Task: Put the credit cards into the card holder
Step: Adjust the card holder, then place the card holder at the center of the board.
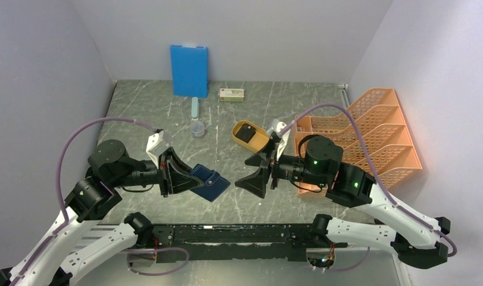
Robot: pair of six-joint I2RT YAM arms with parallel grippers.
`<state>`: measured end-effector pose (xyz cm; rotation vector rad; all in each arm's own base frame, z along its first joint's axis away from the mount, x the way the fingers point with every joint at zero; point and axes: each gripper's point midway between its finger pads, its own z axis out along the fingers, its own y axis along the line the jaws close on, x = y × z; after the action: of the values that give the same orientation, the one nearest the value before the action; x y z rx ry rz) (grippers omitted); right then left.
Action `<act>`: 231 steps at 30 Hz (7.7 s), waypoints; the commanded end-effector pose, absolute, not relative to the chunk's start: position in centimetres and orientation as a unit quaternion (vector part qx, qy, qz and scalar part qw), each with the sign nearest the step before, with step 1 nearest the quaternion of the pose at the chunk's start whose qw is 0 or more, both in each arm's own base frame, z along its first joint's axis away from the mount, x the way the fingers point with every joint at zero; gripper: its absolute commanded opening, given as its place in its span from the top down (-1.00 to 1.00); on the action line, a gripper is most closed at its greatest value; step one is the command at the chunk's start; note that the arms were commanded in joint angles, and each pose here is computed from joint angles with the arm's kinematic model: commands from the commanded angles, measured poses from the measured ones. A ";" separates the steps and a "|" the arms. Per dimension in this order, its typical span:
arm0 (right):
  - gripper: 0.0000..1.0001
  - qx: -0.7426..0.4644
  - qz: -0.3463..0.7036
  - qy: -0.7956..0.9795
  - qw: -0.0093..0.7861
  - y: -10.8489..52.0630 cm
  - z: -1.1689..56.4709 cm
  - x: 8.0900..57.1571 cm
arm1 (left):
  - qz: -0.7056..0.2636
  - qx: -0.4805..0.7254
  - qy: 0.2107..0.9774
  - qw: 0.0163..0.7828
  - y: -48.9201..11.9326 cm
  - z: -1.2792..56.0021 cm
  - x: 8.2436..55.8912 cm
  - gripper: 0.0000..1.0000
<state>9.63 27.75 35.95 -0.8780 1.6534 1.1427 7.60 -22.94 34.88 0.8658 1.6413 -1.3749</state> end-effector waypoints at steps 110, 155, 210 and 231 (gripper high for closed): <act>-0.40 -0.239 0.600 0.605 0.466 29.4 39.9 8.5 | -0.575 0.301 0.641 0.410 -23.9 34.9 8.6 0.90; -0.29 -0.372 0.650 0.516 0.416 29.6 44.4 3.0 | -0.667 0.421 0.496 0.362 -24.0 39.7 2.8 0.90; -0.81 -0.257 0.604 0.605 0.450 29.2 43.1 7.4 | -0.581 0.255 0.623 0.458 -23.6 36.4 9.9 0.90; -0.73 -0.048 0.354 0.806 0.472 21.2 22.7 14.8 | -0.327 0.012 0.900 0.288 -25.2 10.6 23.3 0.90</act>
<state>14.59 21.06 23.08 -0.1845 2.0013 0.8207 19.51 -23.72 9.51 0.1235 2.5122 -0.8377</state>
